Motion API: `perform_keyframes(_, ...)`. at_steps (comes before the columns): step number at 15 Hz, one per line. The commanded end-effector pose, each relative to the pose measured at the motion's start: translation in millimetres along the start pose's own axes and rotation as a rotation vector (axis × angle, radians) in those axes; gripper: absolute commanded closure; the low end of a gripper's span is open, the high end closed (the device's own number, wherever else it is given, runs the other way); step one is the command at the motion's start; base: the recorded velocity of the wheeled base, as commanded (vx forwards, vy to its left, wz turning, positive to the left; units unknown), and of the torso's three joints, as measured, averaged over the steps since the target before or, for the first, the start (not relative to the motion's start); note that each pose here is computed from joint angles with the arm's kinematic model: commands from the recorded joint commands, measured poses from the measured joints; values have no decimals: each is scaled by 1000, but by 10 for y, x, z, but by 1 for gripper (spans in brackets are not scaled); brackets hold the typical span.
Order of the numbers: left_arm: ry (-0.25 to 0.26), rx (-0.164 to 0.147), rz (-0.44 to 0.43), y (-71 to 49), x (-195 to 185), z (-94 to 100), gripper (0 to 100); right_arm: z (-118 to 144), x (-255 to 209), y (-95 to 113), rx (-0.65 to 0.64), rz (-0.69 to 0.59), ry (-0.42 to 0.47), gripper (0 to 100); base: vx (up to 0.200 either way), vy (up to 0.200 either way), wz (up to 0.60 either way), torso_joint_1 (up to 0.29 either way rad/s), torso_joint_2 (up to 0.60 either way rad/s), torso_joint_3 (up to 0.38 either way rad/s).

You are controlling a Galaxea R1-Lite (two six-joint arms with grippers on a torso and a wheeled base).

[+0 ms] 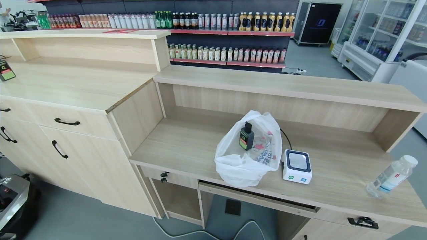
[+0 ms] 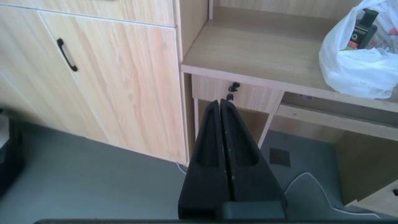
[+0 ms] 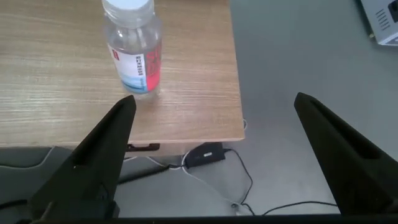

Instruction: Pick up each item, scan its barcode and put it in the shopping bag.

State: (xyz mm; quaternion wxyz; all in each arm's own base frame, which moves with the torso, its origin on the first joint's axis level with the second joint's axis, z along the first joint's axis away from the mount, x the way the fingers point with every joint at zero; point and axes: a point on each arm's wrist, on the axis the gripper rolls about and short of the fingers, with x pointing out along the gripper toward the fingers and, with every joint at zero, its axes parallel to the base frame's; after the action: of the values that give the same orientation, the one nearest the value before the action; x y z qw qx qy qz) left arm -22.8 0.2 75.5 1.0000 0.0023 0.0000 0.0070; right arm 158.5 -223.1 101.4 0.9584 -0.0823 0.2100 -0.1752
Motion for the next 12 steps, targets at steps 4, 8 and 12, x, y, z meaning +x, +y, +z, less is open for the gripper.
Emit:
perform_keyframes(4, 0, 1, 1, 0, 0, 0, 100, -328, 424, -118, 0, 44, -5, 0, 0, 0, 0, 0, 0, 0)
perform_keyframes(8, 0, 0, 1, 0, 0, 0, 100, -556, 651, -72, -54, 69, 1, 0, 0, 0, 0, 0, 0, 0)
perform_keyframes(12, 0, 0, 1, 0, 0, 0, 100, -591, 851, 45, -84, 148, -54, 0, 0, 0, 0, 0, 0, 0)
